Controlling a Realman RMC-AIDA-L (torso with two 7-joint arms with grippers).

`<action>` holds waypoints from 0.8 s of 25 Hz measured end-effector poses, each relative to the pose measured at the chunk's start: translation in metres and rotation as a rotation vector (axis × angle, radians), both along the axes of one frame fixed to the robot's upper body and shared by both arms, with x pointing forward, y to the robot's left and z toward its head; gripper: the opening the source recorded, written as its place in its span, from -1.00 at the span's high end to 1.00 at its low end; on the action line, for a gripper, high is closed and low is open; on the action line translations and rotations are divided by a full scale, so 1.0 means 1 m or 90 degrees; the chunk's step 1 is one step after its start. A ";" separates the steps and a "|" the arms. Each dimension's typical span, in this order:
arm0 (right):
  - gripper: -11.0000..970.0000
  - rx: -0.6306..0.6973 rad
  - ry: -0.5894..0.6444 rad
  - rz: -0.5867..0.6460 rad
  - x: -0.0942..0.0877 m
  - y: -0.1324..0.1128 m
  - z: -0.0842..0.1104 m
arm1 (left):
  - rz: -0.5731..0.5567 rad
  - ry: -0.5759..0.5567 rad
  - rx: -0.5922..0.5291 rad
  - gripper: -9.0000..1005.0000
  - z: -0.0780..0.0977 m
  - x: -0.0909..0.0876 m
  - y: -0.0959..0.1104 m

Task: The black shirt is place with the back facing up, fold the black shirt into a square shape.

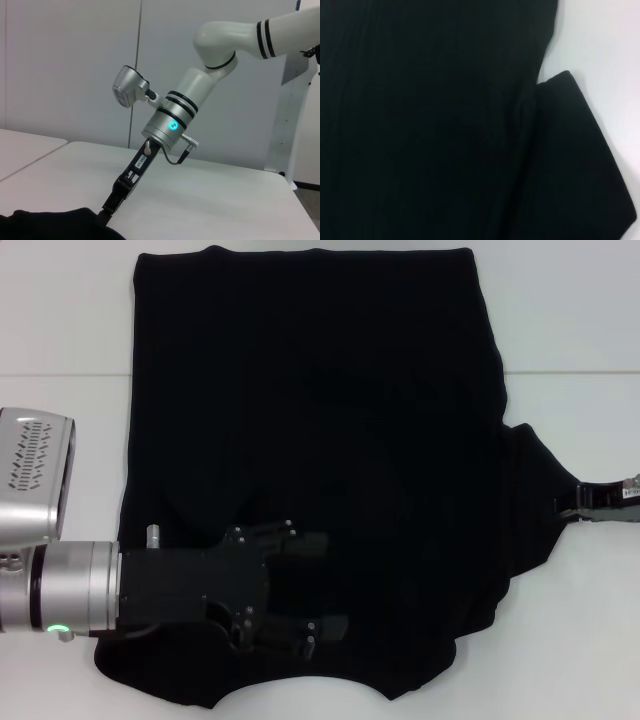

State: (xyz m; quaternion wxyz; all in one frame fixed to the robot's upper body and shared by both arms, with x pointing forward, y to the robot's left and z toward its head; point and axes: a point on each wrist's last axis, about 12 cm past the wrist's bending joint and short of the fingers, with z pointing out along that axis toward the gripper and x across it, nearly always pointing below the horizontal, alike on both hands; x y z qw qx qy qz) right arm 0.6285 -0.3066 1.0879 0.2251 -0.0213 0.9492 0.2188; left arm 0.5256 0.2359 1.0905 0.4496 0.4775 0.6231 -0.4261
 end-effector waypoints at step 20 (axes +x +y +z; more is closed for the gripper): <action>0.89 -0.025 0.015 -0.002 -0.002 -0.001 -0.002 | 0.006 0.003 0.001 -0.89 -0.001 -0.001 0.002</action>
